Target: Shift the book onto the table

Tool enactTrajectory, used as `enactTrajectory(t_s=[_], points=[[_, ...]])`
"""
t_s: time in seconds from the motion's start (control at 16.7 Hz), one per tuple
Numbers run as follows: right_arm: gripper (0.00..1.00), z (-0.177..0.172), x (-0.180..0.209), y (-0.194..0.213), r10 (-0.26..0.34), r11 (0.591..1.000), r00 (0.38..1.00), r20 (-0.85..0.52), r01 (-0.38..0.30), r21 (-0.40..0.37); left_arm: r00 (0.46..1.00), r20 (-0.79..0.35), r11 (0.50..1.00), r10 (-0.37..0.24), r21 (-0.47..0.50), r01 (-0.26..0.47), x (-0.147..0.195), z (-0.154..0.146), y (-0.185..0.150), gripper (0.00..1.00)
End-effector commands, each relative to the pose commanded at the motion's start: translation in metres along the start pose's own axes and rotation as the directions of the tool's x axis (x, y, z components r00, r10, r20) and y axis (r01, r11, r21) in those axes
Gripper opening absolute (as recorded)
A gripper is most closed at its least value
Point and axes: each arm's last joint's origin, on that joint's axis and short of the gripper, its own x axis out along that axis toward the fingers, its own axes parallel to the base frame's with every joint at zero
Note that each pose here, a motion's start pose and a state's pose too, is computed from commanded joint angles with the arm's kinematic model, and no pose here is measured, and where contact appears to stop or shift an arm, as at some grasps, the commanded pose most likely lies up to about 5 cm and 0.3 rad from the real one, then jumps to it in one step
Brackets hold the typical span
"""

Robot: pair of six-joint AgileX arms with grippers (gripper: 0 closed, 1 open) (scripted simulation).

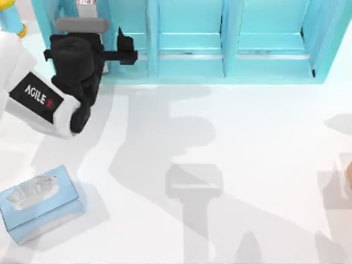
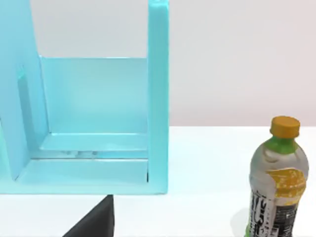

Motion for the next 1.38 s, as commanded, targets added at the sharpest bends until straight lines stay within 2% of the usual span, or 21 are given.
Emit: enactTrajectory(t_s=[0.6,1.2,1.38], points=[[1.00,0.000,0.000,0.000,0.000,1.000,1.000,0.000,0.000,0.000,1.000,0.000,1.000,0.000,0.000,0.000,0.000,0.000,0.000,0.02],[1.00,0.000,0.000,0.000,0.000,1.000,1.000,0.000,0.000,0.000,1.000,-0.001,1.000,-0.005,0.001,0.005,-0.001,0.001,-0.002,0.00],[1.00,0.000,0.000,0.000,0.000,1.000,1.000,0.000,0.000,0.000,0.999,-0.044,1.000,-0.003,0.011,0.004,-0.013,0.009,-0.008,0.00]])
